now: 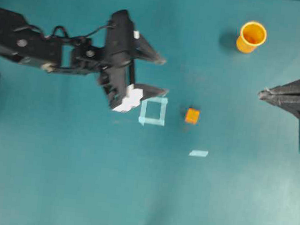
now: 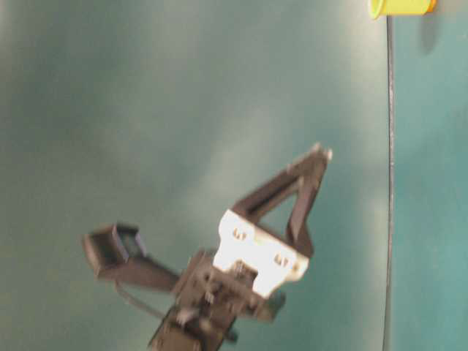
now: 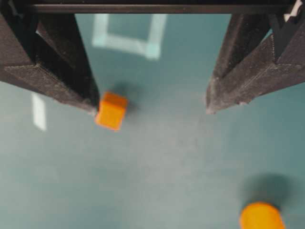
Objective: Lift the orange cup with left arm.
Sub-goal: 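Extend the left arm forward across the table toward the orange cup, then move the open left gripper up and right toward the orange cup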
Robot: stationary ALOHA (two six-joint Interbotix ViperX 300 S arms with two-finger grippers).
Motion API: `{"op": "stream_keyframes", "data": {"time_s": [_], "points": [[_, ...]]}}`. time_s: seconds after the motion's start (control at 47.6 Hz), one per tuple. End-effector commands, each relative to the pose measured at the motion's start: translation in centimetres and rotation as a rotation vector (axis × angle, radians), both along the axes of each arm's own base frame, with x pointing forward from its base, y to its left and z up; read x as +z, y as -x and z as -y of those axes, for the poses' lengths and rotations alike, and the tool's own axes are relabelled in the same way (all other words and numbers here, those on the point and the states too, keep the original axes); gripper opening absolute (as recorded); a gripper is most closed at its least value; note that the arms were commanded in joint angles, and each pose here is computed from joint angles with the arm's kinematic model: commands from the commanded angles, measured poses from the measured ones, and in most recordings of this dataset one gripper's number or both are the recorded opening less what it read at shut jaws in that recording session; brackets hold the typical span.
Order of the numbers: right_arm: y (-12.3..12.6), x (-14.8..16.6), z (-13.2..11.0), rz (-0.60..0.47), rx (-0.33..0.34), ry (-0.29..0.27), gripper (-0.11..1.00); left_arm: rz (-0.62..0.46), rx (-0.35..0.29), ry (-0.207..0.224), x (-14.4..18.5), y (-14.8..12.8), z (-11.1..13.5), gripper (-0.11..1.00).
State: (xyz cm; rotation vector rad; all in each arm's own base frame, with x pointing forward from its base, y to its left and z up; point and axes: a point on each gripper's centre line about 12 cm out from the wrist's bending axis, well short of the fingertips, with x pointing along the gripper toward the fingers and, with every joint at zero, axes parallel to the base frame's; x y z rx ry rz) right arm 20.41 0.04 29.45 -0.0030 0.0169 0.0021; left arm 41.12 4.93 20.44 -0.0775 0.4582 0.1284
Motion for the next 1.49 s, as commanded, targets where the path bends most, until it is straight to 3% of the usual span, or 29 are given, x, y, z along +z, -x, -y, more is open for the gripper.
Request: {"op": "stream_keyframes", "data": {"time_s": [0.0,0.505,0.694,0.946,1.472], "points": [[-0.3,0.9,0.0,0.02,0.0,-0.002,0.0,0.05,0.011,-0.006,1.6,-1.4,-0.6,0.85],[-0.5,0.5,0.0,0.003,0.0,0.0,0.0,0.006,0.056,0.01,-2.3,-6.7,-3.3,0.85],[-0.6,0.3,0.0,-0.012,0.0,-0.002,0.0,0.027,0.059,0.014,-2.1,-8.7,-3.6,0.85],[-0.7,0.1,0.0,-0.018,0.0,-0.002,0.0,0.07,0.087,0.069,-1.8,-11.1,-4.0,0.85],[-0.7,0.0,0.0,-0.025,0.0,0.002,0.0,0.105,0.072,0.066,-1.5,-14.5,-3.8,0.85]]}}
